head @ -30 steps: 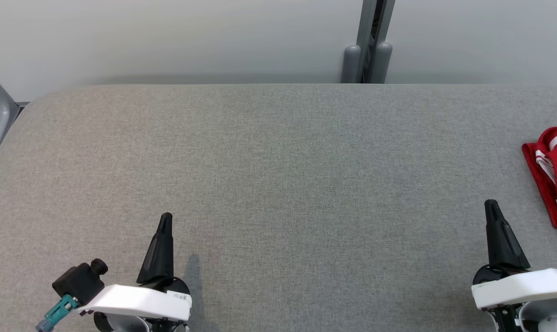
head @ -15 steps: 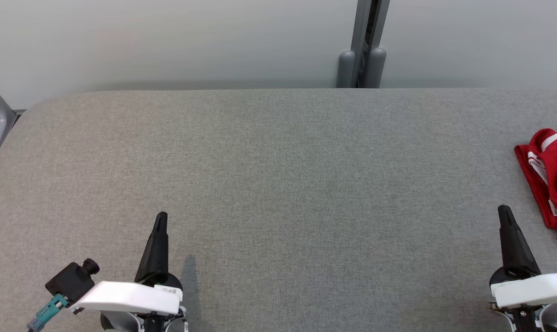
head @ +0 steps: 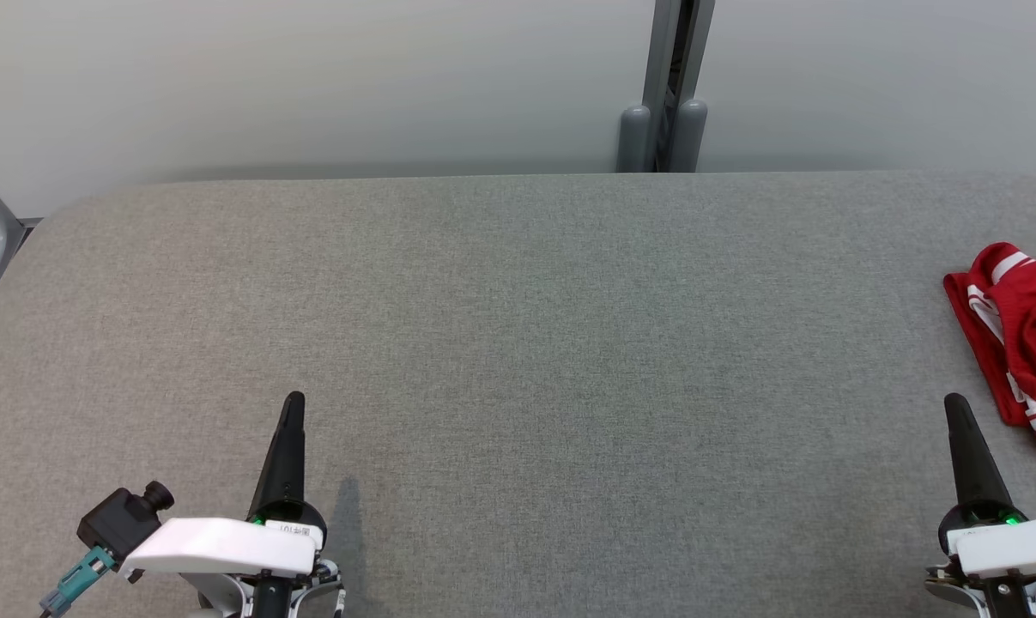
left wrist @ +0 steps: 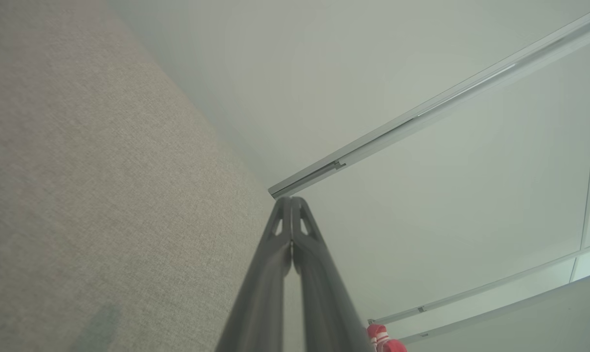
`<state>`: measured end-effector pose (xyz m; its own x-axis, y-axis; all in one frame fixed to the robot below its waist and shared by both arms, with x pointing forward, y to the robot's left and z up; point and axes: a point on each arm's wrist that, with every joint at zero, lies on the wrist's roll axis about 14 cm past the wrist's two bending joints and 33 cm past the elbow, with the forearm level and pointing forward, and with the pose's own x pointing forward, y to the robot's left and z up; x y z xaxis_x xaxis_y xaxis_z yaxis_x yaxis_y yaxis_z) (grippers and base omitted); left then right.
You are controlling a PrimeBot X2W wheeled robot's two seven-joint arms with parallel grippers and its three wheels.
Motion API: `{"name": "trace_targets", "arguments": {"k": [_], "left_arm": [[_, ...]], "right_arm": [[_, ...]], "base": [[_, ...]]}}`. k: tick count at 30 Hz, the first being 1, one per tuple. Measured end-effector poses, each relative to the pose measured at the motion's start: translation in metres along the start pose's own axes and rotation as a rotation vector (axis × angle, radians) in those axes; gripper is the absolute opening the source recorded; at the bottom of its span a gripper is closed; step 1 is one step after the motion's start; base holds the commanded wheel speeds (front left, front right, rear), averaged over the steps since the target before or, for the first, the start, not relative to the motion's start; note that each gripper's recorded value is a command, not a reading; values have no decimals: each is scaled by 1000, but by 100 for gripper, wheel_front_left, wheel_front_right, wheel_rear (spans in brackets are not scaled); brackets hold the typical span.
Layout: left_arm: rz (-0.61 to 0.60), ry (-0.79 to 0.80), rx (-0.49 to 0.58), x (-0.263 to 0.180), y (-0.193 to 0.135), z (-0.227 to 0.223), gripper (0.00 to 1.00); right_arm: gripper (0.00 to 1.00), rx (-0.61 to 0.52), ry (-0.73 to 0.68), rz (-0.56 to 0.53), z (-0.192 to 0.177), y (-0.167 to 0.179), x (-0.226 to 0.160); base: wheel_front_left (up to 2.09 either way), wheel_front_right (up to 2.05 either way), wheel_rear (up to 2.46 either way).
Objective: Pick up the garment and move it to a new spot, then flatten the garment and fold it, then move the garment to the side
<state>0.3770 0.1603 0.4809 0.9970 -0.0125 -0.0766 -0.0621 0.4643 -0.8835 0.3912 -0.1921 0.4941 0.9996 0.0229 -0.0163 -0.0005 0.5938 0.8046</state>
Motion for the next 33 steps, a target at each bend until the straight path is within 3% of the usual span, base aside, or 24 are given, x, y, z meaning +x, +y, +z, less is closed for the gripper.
{"name": "trace_targets", "arguments": {"k": [33], "left_arm": [[-29, 27, -265, 4, -12, 1, 0]], "right_arm": [[0, 350, -55, -31, 28, -14, -19]], "base": [[0, 0, 0]]}}
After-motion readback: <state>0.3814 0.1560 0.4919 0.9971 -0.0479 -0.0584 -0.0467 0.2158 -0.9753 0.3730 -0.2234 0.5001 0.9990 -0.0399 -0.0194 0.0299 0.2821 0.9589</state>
